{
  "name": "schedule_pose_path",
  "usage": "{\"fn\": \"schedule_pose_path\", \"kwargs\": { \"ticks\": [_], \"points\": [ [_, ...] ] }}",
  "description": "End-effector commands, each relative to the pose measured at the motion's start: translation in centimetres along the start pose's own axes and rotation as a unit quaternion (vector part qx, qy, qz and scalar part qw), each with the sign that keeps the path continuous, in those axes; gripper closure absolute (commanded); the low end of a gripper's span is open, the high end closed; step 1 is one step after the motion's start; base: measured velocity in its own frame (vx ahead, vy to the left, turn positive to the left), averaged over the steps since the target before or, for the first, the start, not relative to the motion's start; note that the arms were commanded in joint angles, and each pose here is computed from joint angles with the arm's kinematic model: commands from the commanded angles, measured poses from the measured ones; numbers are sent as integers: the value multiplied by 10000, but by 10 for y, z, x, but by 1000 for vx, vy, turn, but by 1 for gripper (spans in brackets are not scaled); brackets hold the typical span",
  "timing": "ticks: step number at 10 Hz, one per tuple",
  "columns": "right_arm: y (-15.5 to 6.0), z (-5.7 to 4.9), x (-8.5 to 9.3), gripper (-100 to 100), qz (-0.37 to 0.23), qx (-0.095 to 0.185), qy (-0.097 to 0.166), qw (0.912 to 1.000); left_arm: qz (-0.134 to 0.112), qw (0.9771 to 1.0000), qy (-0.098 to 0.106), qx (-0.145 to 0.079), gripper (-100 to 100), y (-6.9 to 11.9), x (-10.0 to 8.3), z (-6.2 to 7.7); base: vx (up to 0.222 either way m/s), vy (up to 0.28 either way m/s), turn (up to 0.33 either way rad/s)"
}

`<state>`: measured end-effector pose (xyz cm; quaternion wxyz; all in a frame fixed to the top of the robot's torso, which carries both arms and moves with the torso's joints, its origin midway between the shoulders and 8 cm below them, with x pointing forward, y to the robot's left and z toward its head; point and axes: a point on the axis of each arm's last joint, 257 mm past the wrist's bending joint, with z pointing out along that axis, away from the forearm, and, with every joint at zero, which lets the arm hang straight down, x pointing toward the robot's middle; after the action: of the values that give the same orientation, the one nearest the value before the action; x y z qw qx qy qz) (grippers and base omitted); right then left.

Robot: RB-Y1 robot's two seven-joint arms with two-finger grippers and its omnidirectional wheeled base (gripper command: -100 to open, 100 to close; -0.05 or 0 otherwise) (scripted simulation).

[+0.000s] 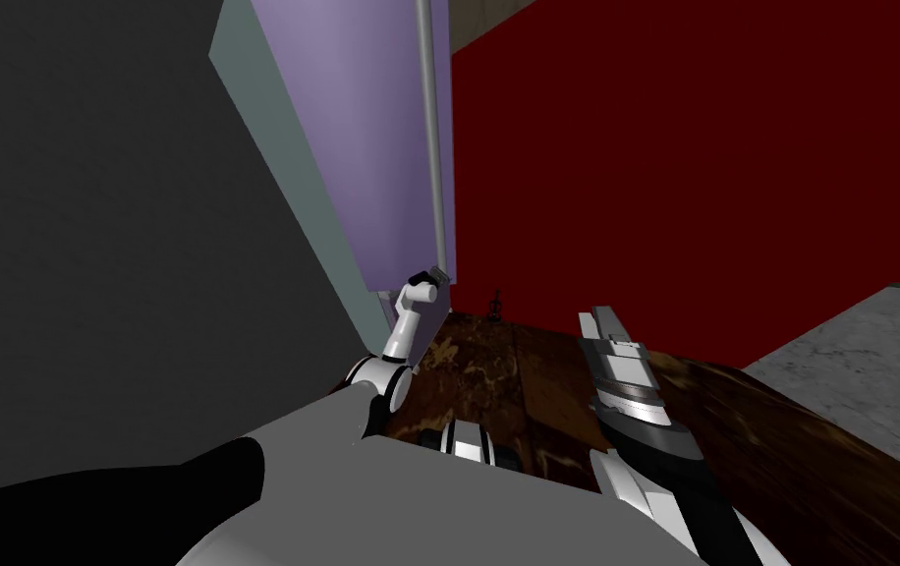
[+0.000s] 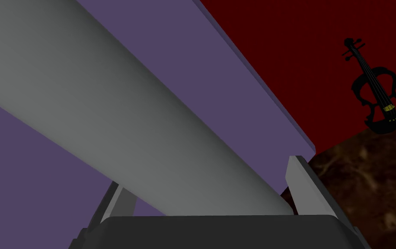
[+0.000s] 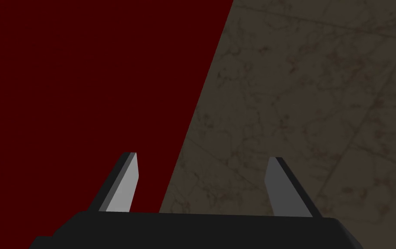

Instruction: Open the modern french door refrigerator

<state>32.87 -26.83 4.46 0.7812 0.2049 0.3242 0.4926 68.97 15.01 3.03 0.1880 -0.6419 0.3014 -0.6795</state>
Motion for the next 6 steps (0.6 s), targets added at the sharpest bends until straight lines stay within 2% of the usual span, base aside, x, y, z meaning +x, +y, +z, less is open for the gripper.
{"fn": "schedule_pose_path", "kwargs": {
  "ticks": [1, 6],
  "points": [
    [0, 0, 0, 0, 0, 0, 0, 10000, -5, 10000, -24, -19, 0, 2, -2, 1, 0, 0, 0],
    [0, 0, 0, 0, 0, 0, 0, 10000, -14, 9999, -131, -106, 0, 11, -13, 1, 0, 0, 0]
  ]
}}
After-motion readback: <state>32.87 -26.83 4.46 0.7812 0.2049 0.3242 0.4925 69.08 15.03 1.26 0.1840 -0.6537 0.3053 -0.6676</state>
